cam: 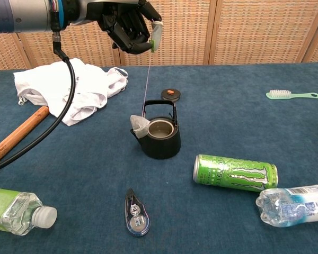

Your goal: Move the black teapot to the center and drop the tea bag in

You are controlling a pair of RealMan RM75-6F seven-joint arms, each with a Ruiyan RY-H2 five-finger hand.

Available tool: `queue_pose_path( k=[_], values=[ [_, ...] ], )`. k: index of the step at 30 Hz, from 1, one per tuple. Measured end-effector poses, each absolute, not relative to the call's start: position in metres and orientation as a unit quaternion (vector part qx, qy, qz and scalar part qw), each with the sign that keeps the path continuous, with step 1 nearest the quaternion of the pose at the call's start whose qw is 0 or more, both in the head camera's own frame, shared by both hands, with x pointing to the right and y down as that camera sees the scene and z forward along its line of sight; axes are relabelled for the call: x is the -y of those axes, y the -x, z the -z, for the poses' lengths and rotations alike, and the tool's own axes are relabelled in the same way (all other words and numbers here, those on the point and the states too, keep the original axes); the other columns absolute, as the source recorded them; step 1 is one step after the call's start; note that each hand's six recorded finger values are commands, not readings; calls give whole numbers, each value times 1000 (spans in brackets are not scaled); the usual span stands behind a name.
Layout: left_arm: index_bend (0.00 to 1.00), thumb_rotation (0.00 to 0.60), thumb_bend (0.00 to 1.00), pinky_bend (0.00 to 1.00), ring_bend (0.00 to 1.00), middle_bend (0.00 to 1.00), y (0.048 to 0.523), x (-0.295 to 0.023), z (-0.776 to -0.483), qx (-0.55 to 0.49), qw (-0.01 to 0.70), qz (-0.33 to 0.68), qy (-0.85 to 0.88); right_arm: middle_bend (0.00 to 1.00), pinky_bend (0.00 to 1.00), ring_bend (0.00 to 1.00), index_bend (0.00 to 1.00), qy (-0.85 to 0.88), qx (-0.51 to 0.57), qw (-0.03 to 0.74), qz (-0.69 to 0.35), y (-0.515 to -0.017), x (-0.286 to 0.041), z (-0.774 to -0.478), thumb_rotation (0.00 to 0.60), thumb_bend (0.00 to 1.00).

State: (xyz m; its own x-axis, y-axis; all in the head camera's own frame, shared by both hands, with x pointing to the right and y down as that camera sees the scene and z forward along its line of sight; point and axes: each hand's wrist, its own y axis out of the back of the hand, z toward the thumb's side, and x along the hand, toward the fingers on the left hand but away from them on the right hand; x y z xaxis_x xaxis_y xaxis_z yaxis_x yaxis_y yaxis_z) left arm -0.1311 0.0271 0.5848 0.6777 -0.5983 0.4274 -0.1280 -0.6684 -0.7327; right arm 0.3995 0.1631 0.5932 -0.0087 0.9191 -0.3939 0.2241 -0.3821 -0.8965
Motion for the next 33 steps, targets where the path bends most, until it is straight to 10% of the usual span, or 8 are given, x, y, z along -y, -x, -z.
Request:
queue_pose_path(
  k=[33],
  values=[
    [652, 600, 535, 692, 747, 786, 129, -38, -608, -173, 358, 365, 842, 219, 404, 180, 276, 628, 457, 307, -550, -404, -165, -597, 600, 434]
  ],
)
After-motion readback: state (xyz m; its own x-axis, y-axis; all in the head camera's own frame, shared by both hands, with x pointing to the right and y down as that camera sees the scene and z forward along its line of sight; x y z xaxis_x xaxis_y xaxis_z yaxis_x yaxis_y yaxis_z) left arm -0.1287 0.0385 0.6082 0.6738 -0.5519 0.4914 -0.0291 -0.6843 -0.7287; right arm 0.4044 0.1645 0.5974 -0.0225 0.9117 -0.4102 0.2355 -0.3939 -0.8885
